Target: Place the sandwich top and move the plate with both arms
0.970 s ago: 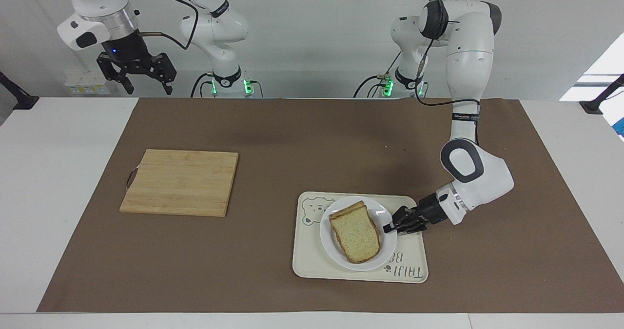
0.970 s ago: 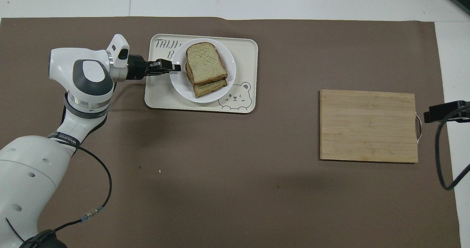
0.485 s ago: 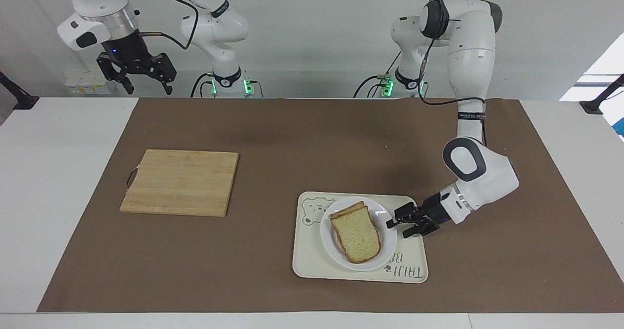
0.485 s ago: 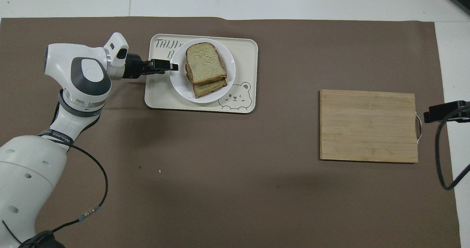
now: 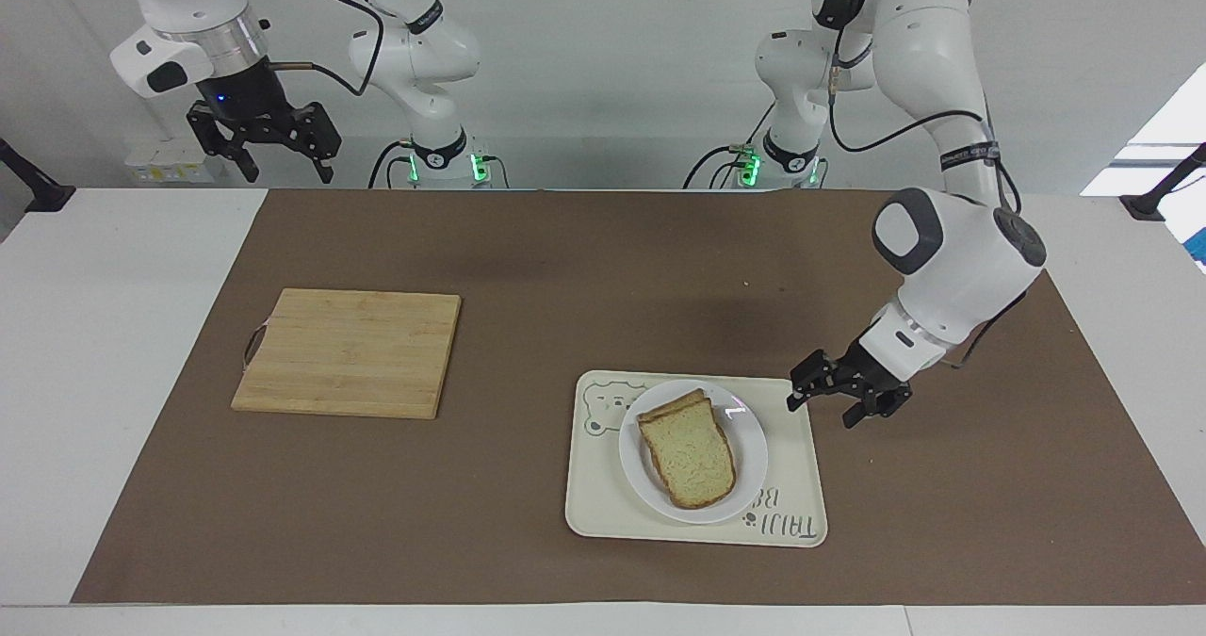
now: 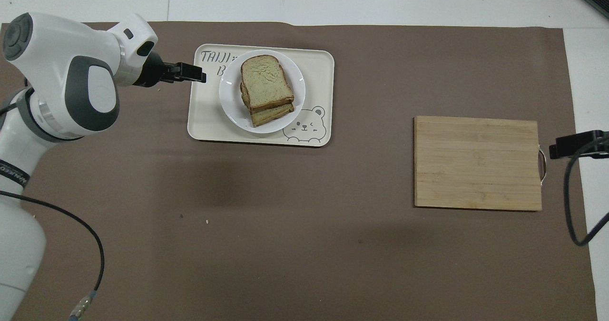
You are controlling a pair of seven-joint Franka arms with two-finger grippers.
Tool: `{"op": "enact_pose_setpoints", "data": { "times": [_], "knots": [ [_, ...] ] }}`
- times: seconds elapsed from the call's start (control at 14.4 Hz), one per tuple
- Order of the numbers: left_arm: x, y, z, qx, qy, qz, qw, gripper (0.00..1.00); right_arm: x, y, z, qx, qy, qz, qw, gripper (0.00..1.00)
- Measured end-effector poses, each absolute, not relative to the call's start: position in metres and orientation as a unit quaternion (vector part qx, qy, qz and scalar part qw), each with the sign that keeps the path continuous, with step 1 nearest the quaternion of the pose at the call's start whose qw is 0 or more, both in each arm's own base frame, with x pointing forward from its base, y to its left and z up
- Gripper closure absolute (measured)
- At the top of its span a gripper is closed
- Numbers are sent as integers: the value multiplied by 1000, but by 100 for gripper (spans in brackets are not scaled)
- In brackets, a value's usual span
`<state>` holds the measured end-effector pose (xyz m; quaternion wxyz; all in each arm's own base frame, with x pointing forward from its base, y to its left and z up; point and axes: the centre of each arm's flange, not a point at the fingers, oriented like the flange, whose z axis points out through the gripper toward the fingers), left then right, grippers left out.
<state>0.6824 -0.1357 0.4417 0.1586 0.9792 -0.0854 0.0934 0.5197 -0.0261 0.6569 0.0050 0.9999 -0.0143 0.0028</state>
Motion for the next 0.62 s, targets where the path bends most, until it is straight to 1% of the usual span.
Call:
{"op": "enact_pose_setpoints", "data": {
  "times": [0.42, 0.49, 0.62],
  "knots": [
    [624, -110, 571, 987, -131, 62, 64, 0, 520, -26, 657, 1000, -14, 3, 5, 0],
    [610, -103, 593, 988, -135, 52, 46, 0, 520, -26, 657, 1000, -14, 3, 5, 0],
    [580, -93, 631, 989, -137, 38, 32, 0, 520, -26, 657, 1000, -14, 3, 5, 0]
  ]
}}
